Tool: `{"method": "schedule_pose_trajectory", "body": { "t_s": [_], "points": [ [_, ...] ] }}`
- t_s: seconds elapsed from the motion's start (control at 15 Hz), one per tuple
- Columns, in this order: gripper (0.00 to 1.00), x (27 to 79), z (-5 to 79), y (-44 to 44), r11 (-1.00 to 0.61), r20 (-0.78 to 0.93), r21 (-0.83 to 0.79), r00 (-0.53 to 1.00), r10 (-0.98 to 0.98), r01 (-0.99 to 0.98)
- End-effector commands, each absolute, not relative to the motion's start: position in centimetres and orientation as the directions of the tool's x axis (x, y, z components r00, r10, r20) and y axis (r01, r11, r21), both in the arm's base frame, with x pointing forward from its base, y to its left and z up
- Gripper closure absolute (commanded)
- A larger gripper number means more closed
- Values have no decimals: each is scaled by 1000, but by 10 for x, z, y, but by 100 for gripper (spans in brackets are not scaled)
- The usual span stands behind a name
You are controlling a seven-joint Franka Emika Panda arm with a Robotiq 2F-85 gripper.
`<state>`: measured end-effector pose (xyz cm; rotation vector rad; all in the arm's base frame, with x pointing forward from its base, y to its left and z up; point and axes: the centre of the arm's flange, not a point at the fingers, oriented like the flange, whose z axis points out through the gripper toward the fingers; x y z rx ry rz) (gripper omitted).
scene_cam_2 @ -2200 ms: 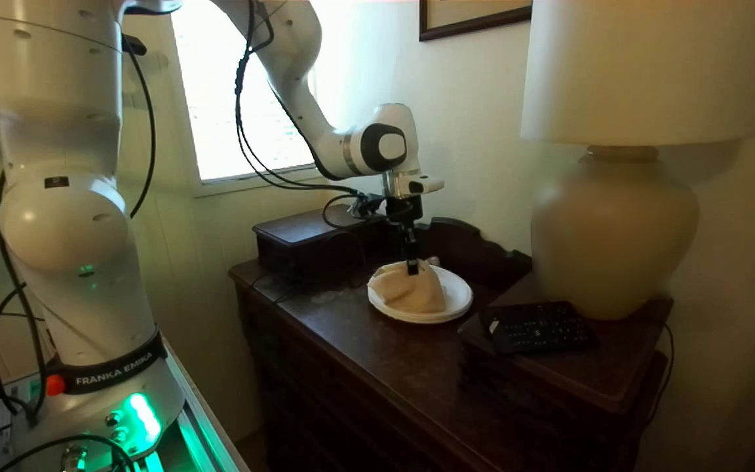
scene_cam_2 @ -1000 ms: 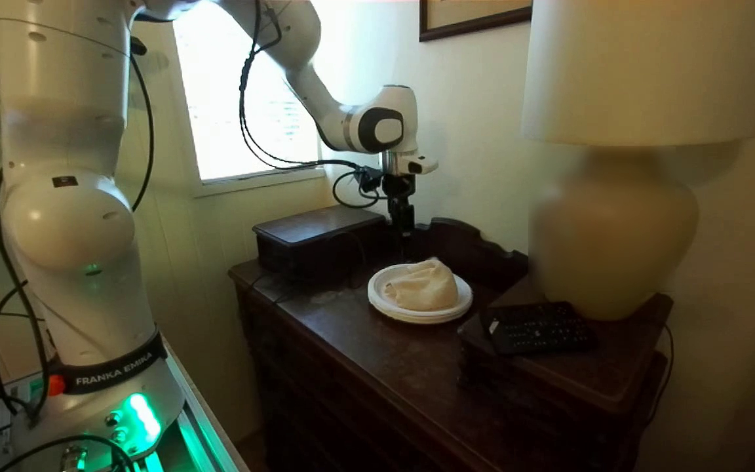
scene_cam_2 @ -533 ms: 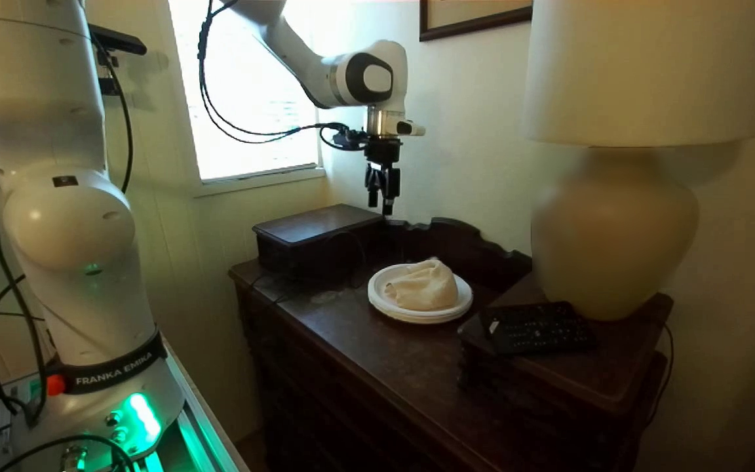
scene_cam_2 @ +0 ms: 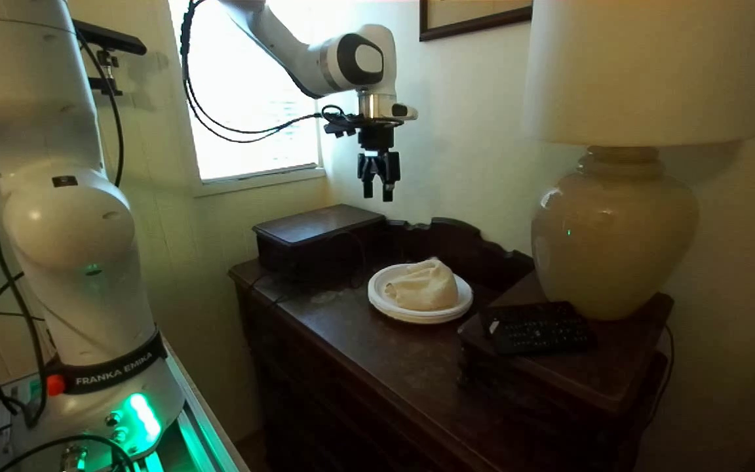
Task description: Use the towel to wipe the left side of the cabinet.
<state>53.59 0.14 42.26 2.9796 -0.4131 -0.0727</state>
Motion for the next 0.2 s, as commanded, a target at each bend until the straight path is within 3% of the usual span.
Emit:
{"method": "schedule_pose_trajectory", "body": {
  "t_s": [0.0,0.13],
  "points": [
    [0,536,422,1,-954,-30,138,961,-274,-267],
    [0,536,422,1,-954,-31,138,961,-274,-267]
  ]
}}
